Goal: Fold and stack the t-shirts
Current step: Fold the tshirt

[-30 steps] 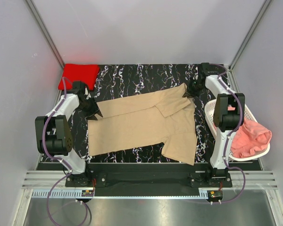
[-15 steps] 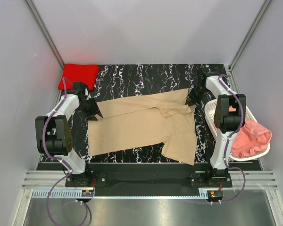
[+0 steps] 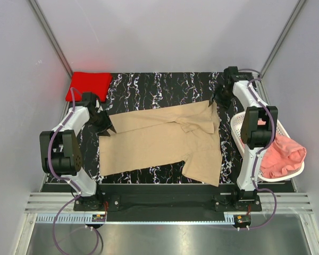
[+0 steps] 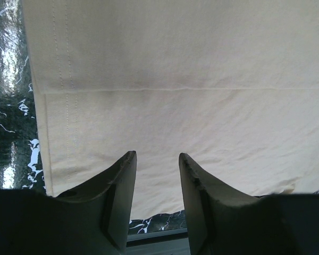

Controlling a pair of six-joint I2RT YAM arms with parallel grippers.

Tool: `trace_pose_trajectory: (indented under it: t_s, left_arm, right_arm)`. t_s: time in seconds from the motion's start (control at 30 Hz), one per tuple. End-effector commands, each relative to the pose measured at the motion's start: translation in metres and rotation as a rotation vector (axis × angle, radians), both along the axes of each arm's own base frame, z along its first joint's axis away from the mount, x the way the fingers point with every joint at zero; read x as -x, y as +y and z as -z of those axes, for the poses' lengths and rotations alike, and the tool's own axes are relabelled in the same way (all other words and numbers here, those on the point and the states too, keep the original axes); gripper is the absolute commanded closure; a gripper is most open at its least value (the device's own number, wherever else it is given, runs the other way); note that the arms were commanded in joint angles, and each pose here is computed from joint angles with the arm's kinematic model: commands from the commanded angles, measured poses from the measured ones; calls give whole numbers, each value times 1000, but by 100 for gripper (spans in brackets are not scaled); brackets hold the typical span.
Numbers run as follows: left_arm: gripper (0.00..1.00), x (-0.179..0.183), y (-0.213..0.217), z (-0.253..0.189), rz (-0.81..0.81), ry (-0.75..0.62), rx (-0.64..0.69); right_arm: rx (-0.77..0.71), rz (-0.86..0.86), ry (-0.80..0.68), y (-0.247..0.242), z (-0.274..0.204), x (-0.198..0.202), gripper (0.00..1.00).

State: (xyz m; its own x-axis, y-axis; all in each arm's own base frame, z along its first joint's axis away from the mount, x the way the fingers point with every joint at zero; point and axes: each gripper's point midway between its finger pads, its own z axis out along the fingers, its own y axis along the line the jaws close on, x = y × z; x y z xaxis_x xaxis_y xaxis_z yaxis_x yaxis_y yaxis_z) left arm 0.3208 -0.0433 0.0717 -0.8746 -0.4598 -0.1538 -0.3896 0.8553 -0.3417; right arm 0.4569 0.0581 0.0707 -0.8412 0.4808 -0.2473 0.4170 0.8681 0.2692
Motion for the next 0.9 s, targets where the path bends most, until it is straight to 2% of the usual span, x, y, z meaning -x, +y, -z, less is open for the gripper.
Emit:
trace_pose_trajectory:
  t_s: [0.0, 0.17, 0.3, 0.57, 0.8, 0.83, 0.87]
  left_arm:
    - [57, -22, -3, -19, 11, -78, 14]
    - [57, -55, 6, -33, -37, -100, 3]
    - [57, -74, 11, -38, -84, -100, 20]
    - [55, -91, 30, -21, -169, -27, 35]
    - [55, -103, 36, 6, -173, 57, 34]
    - [55, -103, 37, 14, -176, 79, 34]
    - [55, -101, 37, 16, -176, 94, 33]
  right_arm:
    - [64, -42, -163, -10, -21, -51, 40]
    - [56, -62, -192, -7, -12, -79, 46]
    - [62, -54, -178, -13, -3, -87, 49]
    - [28, -61, -185, -11, 13, -96, 54]
    - [-32, -62, -221, -2, 25, -116, 68]
    - [-32, -58, -228, -3, 27, -119, 76]
    - [-33, -55, -240, -3, 24, -122, 80]
